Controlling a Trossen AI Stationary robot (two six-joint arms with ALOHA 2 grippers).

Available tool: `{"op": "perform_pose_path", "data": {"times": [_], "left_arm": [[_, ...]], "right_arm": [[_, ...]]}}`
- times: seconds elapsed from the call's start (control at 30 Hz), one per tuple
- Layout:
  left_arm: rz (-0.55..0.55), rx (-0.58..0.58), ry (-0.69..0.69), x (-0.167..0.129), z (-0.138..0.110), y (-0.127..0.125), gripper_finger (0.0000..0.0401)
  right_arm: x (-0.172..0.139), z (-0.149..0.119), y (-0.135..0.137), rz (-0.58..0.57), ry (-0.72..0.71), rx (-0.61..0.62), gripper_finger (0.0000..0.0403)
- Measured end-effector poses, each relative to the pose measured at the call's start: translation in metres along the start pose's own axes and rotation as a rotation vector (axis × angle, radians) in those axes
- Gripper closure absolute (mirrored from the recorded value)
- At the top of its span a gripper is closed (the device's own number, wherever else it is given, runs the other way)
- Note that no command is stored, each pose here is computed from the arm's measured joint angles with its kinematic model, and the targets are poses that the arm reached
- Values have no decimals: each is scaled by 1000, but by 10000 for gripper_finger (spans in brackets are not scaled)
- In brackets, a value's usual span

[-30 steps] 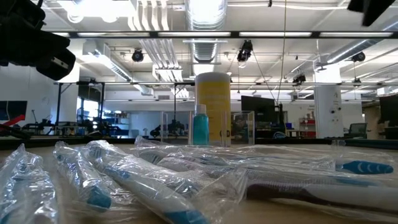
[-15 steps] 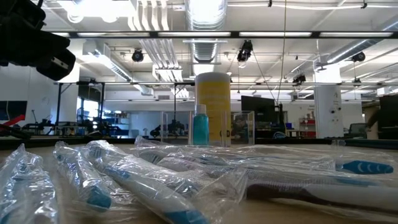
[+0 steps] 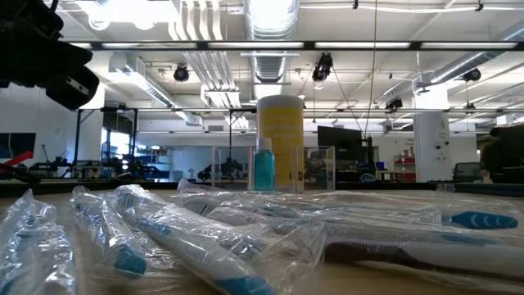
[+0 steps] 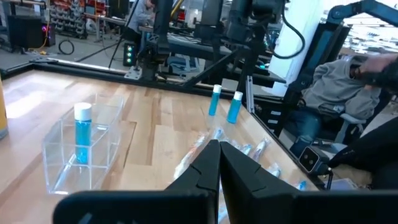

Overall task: Pick & Place toothbrushing station
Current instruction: Put the mouthwash into the transparent organizer

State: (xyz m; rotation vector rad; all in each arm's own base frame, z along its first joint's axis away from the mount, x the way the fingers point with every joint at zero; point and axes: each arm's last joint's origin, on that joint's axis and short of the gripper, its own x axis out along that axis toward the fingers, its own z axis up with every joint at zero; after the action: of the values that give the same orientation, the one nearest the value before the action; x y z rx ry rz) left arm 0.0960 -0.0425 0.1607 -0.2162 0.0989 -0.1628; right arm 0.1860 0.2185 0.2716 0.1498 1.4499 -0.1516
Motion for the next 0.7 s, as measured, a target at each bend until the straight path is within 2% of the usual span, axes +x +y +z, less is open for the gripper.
{"op": "perform_pose_path", "data": {"times": [0.43, 0.7], "left_arm": [[1, -14, 2, 0, 0, 0, 389], [1, -11, 2, 0, 0, 0, 389]], "right_arm": [[12, -6, -4, -5, 57, 235, 184], [24, -8, -4, 3, 66, 247, 184]]}}
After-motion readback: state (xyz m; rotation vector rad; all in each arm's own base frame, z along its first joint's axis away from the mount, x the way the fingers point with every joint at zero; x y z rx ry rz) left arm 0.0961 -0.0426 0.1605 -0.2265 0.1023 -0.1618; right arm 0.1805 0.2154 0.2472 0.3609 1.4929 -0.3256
